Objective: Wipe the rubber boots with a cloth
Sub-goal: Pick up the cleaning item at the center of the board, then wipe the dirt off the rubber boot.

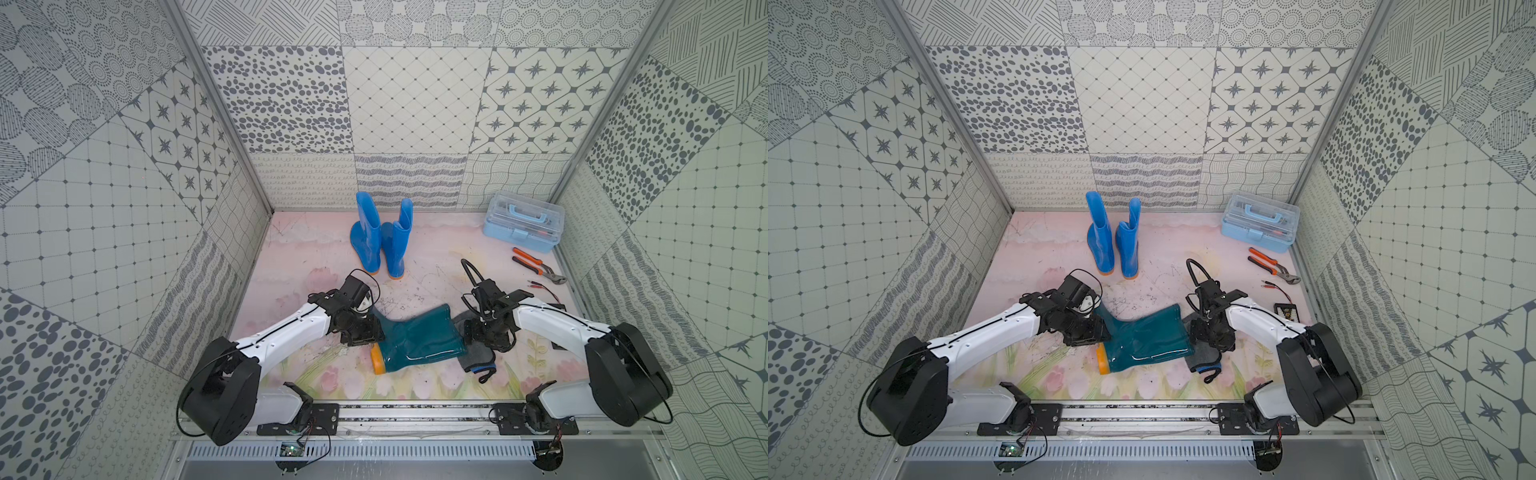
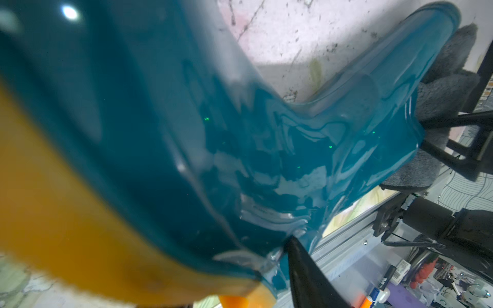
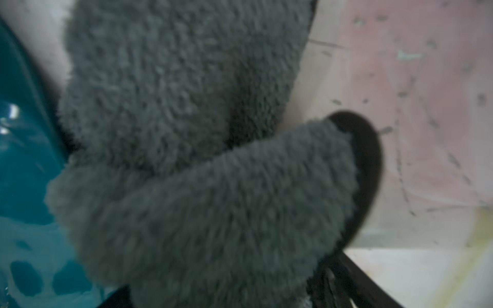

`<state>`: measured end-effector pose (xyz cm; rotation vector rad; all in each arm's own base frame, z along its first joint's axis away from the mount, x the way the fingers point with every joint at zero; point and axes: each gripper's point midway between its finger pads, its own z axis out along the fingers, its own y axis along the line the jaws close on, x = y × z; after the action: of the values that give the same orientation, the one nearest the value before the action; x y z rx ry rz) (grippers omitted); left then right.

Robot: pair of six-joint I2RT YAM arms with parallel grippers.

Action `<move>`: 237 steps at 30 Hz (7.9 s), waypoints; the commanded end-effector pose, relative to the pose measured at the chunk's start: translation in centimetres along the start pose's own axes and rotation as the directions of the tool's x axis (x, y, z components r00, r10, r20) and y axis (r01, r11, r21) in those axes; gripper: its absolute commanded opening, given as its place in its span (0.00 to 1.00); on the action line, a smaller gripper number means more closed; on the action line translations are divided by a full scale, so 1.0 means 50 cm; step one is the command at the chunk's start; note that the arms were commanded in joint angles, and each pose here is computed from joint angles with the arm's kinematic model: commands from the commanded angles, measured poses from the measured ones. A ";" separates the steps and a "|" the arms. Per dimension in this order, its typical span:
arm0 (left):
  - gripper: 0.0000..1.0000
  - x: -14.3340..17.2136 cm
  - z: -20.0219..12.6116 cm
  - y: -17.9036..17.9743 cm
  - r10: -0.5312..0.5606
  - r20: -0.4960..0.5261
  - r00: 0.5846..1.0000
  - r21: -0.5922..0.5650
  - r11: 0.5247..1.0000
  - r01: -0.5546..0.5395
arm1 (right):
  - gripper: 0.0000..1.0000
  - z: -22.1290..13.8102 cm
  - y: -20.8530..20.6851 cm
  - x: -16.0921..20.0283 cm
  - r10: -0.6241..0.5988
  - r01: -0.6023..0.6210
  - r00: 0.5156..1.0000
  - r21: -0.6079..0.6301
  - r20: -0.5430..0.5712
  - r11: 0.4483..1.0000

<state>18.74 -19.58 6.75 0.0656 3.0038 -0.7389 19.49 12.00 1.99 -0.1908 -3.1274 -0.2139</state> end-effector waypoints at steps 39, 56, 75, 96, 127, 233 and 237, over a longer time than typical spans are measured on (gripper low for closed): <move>0.22 0.056 -0.005 0.022 0.113 -0.078 0.990 -0.073 0.990 -0.119 | 0.00 0.019 0.363 0.085 -0.269 0.326 0.936 -0.267 0.228 0.907; 0.07 0.064 -0.027 0.078 -0.039 0.111 0.993 -0.135 0.989 0.054 | 0.00 0.036 0.530 0.135 -0.379 0.406 0.913 -0.441 0.152 0.801; 0.02 0.028 -0.008 -0.008 0.273 -0.022 0.962 -0.040 0.961 -0.273 | 0.00 -0.150 0.449 0.073 -0.226 0.379 0.901 -0.420 0.370 0.824; 0.00 0.029 0.002 0.015 0.237 0.008 0.972 -0.071 0.969 -0.236 | 0.00 0.060 0.118 -0.024 -0.058 0.085 0.979 -0.131 0.197 0.988; 0.13 0.044 0.008 0.006 0.140 0.091 0.986 0.024 0.989 -0.143 | 0.02 0.153 0.416 0.172 -0.412 0.403 0.911 -0.164 -0.022 0.900; 0.00 0.053 -0.023 0.039 0.167 0.141 0.976 -0.072 0.985 -0.158 | 0.00 0.030 0.480 0.125 -0.415 0.446 0.893 -0.239 0.171 0.862; 0.00 0.052 -0.024 0.041 0.175 0.143 0.974 -0.078 0.983 -0.165 | 0.00 0.135 0.391 0.148 -0.409 0.409 0.913 -0.034 0.013 0.912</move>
<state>16.10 -17.50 6.94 0.1999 2.8505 -0.6401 17.59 34.40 2.76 0.4873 -3.2571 -0.4513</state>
